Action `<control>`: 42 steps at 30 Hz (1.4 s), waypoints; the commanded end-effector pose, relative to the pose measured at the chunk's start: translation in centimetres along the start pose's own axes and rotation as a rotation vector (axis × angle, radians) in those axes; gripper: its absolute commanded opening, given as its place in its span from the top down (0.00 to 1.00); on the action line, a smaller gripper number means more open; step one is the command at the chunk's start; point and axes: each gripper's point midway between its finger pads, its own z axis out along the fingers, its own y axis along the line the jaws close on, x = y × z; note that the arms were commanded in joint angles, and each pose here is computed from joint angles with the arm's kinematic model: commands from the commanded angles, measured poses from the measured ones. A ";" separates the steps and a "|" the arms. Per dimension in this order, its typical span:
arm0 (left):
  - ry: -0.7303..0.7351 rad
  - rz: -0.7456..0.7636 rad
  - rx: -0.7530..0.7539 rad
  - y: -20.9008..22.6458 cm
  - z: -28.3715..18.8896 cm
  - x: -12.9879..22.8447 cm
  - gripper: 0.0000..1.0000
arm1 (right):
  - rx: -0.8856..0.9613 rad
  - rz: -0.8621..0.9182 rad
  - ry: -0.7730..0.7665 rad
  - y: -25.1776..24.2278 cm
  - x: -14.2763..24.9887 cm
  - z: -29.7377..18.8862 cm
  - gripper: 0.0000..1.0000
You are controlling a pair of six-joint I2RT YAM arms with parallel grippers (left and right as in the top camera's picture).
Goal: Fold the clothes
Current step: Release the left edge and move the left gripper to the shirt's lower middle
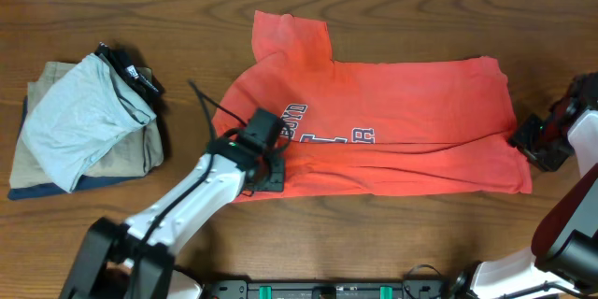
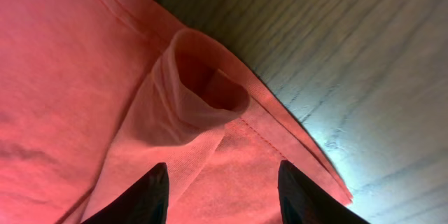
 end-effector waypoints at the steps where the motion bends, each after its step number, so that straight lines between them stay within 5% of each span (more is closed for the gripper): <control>1: 0.035 0.029 -0.010 -0.3 1.4 0.6 0.50 | -0.019 0.002 0.002 -0.2 -0.1 -0.1 0.53; 18: 0.005 0.138 0.128 -3.5 -0.9 -0.8 0.51 | -0.018 0.002 0.003 -0.2 -0.1 -0.1 0.55; 36: 0.088 0.271 0.086 -4.9 0.9 2.4 0.52 | -0.018 0.002 0.004 -0.2 -0.1 -0.1 0.55; 42: 0.083 0.278 0.026 -3.8 1.3 2.6 0.59 | -0.018 0.003 0.005 -0.2 -0.1 -0.1 0.55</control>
